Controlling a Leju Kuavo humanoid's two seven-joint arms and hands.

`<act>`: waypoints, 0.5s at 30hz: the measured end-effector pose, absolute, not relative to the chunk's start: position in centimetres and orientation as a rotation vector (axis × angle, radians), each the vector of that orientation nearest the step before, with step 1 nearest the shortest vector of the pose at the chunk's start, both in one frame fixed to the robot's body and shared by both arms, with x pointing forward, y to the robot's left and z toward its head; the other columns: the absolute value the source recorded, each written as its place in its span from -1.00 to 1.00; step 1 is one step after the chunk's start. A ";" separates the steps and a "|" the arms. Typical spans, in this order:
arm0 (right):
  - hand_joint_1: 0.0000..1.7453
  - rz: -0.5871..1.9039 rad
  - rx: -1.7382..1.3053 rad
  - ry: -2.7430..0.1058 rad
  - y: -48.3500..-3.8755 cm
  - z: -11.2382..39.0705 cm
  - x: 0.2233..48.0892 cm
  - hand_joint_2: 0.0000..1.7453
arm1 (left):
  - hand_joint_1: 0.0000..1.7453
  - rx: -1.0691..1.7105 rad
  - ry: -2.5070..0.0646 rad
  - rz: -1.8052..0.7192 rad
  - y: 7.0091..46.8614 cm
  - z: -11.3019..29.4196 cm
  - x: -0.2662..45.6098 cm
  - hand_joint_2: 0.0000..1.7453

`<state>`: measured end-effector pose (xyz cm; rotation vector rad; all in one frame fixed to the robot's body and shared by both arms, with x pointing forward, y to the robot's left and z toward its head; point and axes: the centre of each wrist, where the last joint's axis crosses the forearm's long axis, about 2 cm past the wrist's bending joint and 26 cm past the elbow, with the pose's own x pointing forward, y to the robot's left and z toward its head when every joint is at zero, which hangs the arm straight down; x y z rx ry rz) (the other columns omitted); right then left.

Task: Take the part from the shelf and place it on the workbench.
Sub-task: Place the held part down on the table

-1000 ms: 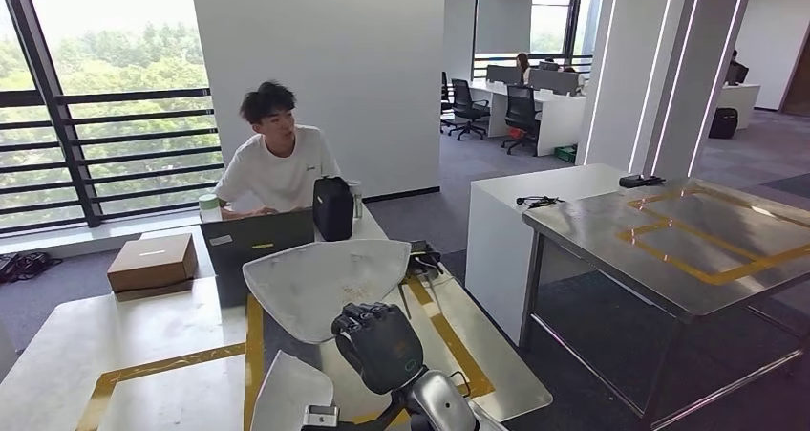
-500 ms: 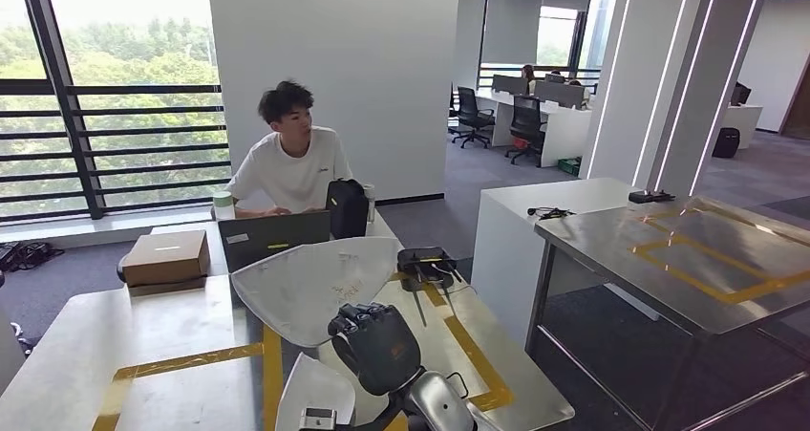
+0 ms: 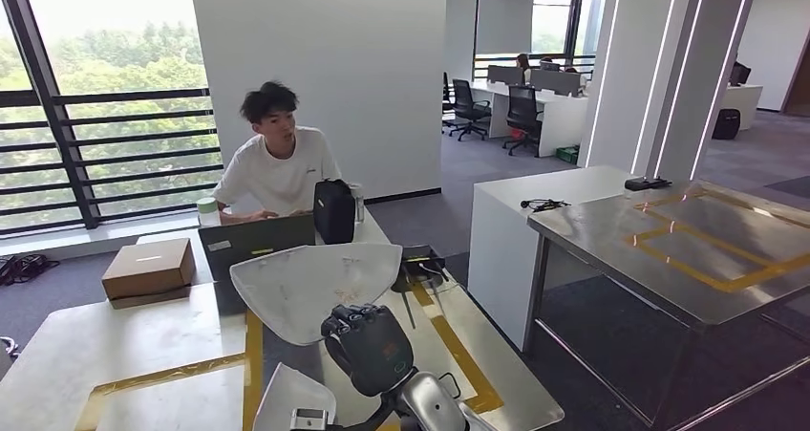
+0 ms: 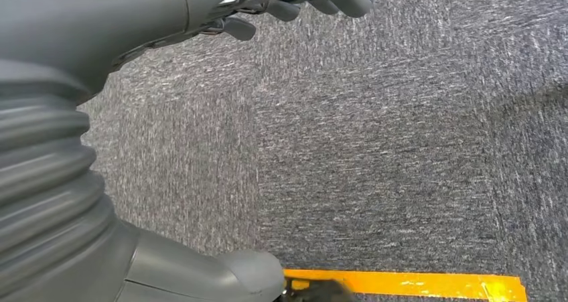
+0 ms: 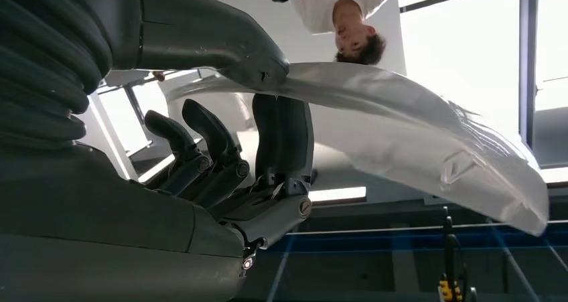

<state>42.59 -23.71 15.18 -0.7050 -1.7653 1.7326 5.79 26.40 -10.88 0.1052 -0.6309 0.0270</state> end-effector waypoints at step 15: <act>0.82 1.743 -0.690 -1.759 -23.0 15.4 42.7 1.00 | -1.00 0.103 -0.629 0.033 26.4 -10.9 5.5 1.00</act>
